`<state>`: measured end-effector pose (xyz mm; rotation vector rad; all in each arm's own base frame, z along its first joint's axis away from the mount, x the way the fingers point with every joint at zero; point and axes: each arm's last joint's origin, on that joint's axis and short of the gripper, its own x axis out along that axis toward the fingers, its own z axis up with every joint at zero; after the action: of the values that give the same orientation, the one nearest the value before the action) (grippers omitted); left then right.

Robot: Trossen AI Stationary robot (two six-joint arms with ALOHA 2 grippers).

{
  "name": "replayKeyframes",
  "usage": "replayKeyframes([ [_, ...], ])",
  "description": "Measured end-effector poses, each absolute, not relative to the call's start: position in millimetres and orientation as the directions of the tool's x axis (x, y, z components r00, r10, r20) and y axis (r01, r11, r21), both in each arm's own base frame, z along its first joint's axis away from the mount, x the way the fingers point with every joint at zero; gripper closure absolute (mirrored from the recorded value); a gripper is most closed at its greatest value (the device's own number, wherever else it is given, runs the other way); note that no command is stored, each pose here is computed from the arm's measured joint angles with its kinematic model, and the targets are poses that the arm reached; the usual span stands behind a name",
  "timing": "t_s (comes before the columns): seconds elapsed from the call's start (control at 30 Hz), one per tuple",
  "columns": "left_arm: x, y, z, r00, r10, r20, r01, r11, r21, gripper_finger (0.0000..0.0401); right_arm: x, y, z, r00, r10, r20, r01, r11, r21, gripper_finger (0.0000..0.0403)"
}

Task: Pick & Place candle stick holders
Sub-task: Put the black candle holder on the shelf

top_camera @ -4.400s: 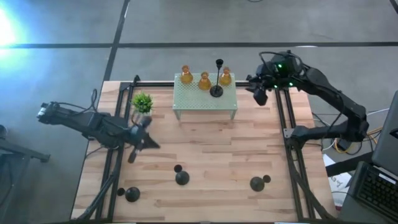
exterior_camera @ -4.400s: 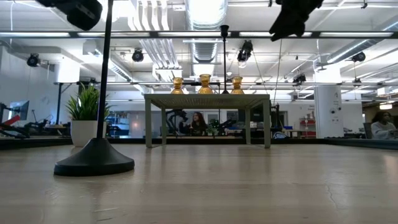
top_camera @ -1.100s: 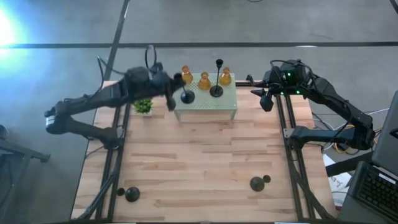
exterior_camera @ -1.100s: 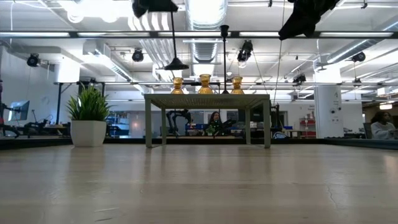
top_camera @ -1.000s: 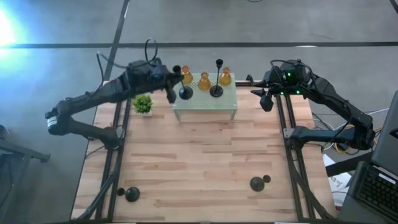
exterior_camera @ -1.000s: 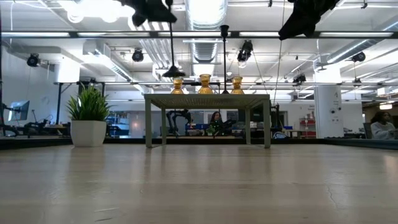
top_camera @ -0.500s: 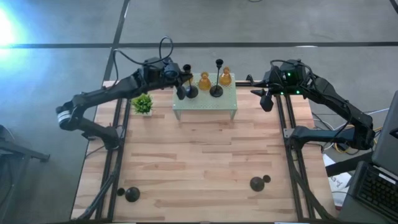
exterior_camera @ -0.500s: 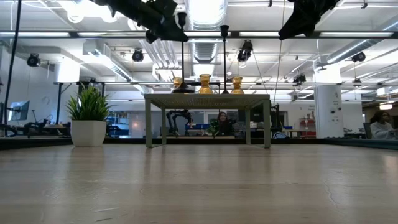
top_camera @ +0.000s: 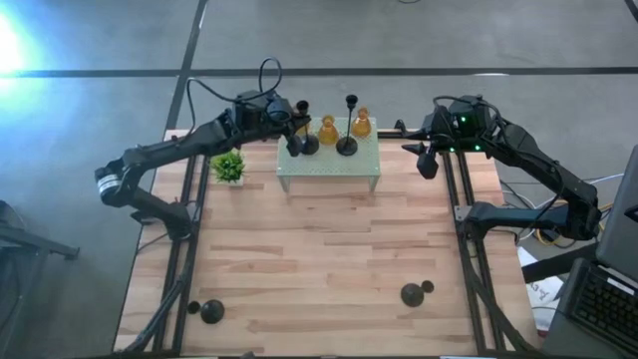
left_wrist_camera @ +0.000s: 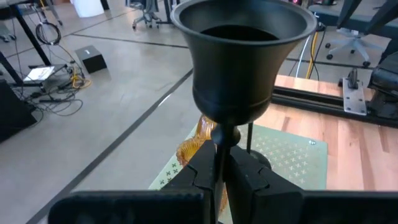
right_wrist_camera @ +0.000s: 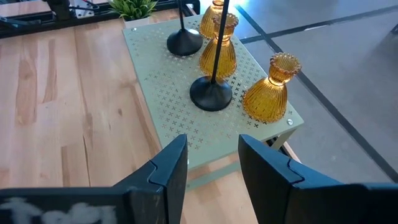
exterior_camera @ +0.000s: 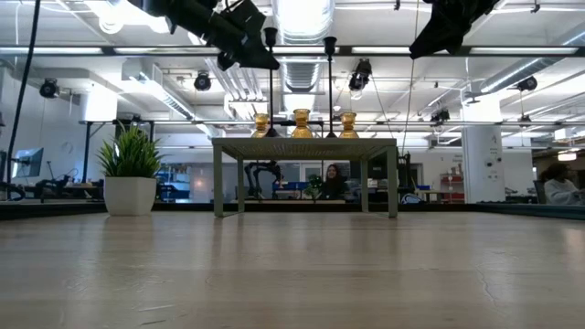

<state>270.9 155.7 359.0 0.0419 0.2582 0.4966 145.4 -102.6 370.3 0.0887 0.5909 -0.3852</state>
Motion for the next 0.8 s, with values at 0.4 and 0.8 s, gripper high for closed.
replayKeyframes([
  [0.4,271.3,161.1,355.7,0.843,0.479,-0.244,-0.469,0.877,0.101,0.0383,145.7,-102.9,370.9,0.765,-0.331,-0.553,0.379,0.925,-0.03,0.028],
  [0.8,273.9,164.3,353.0,0.846,0.474,-0.244,-0.461,0.881,0.11,0.0378,146.2,-103.2,371.8,0.77,-0.335,-0.543,0.379,0.925,-0.032,0.0266],
])
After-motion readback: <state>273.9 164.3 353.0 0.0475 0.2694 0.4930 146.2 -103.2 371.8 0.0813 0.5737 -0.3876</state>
